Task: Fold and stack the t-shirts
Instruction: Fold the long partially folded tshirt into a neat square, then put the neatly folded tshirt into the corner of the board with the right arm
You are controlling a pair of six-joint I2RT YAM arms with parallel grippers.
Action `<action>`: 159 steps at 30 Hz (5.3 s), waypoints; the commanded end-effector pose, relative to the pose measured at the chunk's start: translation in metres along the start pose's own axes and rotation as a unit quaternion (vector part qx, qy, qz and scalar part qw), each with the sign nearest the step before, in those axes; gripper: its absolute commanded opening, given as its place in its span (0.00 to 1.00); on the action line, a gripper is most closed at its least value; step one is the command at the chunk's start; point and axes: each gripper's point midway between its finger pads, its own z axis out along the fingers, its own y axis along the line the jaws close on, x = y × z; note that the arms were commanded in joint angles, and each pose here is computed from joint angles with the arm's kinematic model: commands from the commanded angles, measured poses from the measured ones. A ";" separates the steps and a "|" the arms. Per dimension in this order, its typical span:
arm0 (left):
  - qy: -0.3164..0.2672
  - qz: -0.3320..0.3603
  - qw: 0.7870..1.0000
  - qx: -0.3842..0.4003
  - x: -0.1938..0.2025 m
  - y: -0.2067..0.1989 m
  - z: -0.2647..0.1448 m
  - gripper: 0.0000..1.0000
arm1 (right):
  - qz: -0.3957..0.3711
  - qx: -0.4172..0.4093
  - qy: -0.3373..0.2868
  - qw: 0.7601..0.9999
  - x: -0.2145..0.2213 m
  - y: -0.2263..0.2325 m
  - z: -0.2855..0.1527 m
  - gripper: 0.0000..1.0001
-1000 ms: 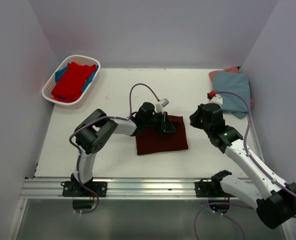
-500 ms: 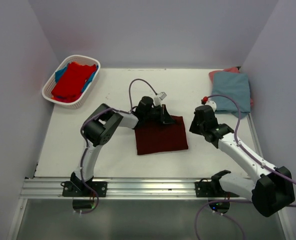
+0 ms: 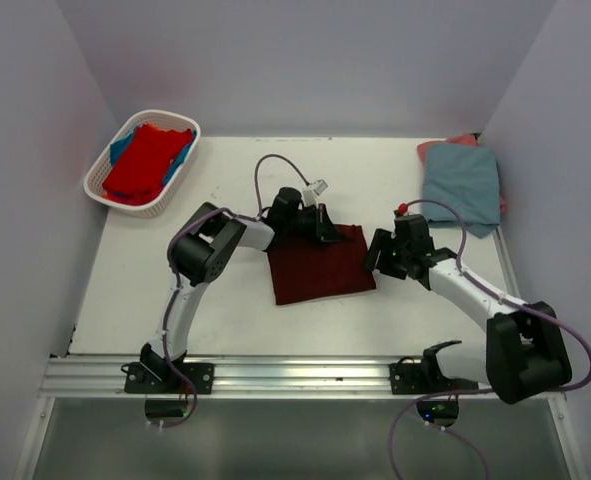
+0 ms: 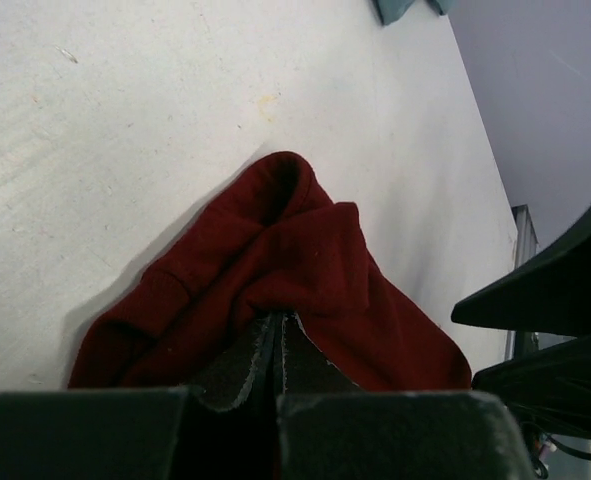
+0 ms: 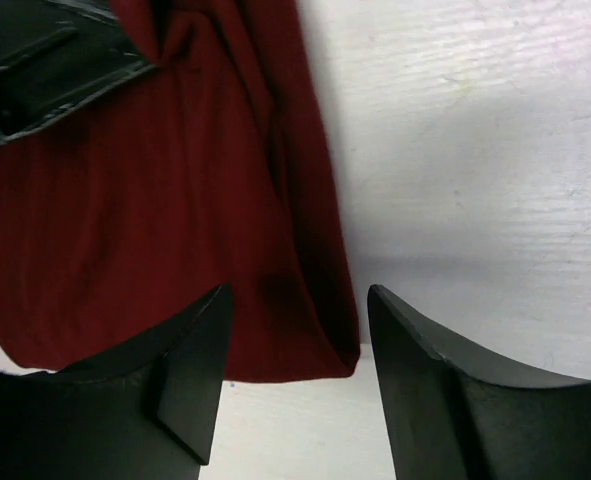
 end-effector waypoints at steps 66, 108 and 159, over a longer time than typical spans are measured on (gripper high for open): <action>-0.190 -0.007 0.975 -0.113 -0.106 -0.053 -0.233 0.75 | 0.168 -0.317 -0.251 0.899 -0.311 0.082 -0.062 0.00; -0.136 -0.001 0.987 -0.087 -0.030 -0.073 -0.254 0.71 | 0.256 -0.139 -0.486 0.824 -0.417 -0.043 -0.200 0.00; -0.124 -0.024 0.987 -0.100 -0.024 -0.051 -0.234 0.68 | 0.214 -0.444 -0.580 0.648 -0.450 -0.077 -0.082 0.00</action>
